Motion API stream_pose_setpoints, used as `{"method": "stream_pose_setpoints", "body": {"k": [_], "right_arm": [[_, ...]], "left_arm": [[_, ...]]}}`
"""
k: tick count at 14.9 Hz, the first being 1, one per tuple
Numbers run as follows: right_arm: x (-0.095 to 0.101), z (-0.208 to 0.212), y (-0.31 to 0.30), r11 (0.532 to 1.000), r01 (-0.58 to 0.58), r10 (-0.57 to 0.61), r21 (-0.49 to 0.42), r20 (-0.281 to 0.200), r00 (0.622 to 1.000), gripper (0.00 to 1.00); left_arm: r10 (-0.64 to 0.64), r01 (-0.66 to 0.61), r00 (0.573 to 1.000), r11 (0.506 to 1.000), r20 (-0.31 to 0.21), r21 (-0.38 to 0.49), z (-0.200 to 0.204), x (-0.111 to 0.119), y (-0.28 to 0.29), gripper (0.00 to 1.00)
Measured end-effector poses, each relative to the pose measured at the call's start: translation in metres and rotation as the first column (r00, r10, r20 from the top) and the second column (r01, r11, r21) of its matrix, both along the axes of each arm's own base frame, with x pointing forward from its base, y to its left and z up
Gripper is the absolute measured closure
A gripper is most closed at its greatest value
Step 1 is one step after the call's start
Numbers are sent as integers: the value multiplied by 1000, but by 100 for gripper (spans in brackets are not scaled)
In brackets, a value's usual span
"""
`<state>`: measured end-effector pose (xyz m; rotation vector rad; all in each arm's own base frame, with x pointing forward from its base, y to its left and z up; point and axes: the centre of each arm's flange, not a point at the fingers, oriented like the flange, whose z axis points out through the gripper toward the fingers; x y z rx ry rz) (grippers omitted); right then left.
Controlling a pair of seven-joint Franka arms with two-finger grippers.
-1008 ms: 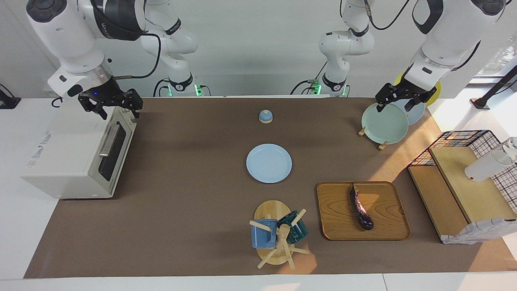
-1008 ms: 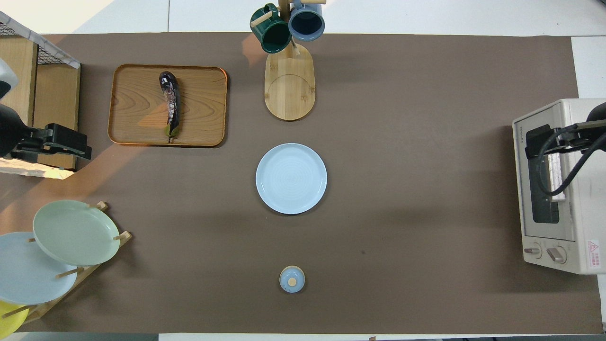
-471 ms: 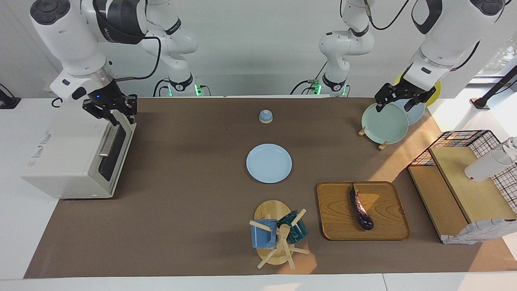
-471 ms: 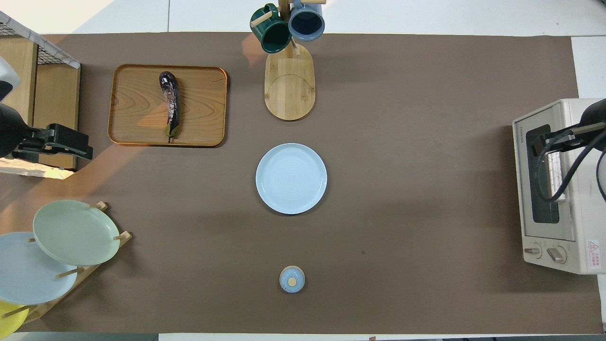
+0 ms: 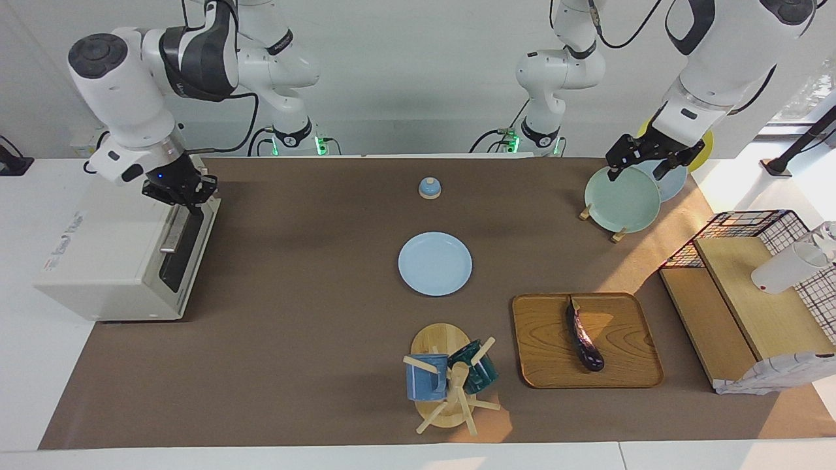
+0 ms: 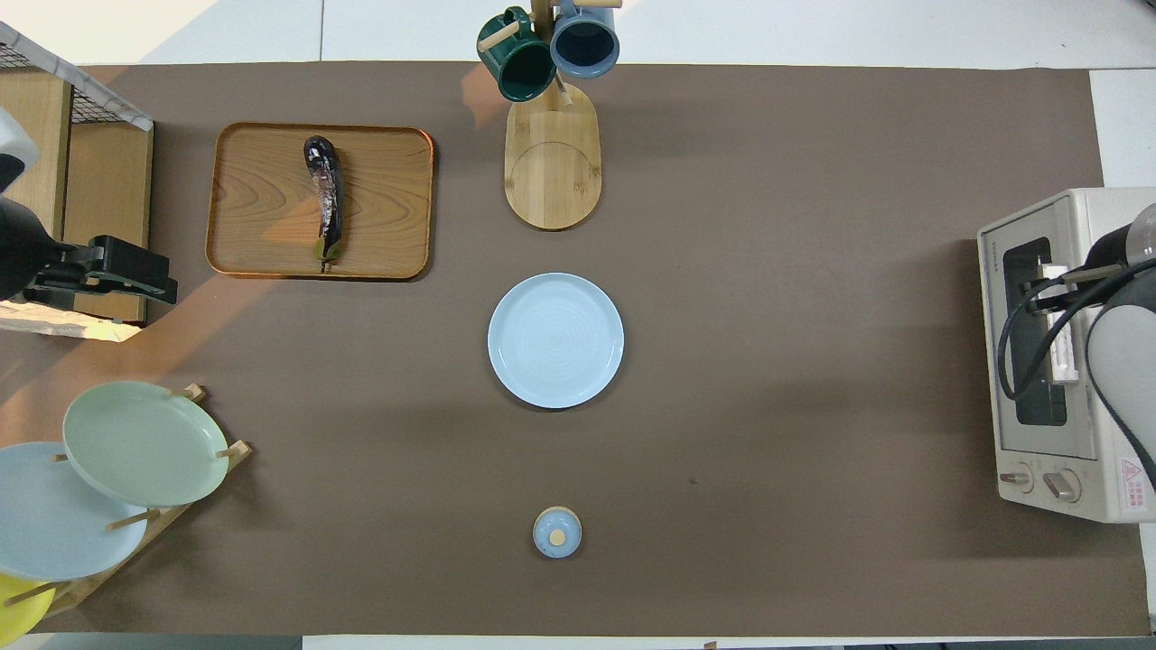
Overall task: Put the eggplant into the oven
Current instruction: 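Reach the right gripper to the toaster oven door handle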
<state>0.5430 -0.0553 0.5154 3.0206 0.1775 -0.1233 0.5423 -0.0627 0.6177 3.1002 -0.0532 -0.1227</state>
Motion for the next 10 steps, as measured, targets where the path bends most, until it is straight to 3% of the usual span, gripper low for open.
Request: {"method": "stream_pose_setpoints", "body": {"k": [5, 10], "right_arm": [[-4, -20, -20, 997, -2, 0, -83, -26, 1000, 99], [-10, -48, -31, 995, -6, 3, -97, -36, 999, 99]], "left_arm": [[1, -1, 1000, 1000, 2, 0, 0, 0, 0, 0], [1, -1, 1000, 1000, 5, -1, 0, 1, 0, 0]]}}
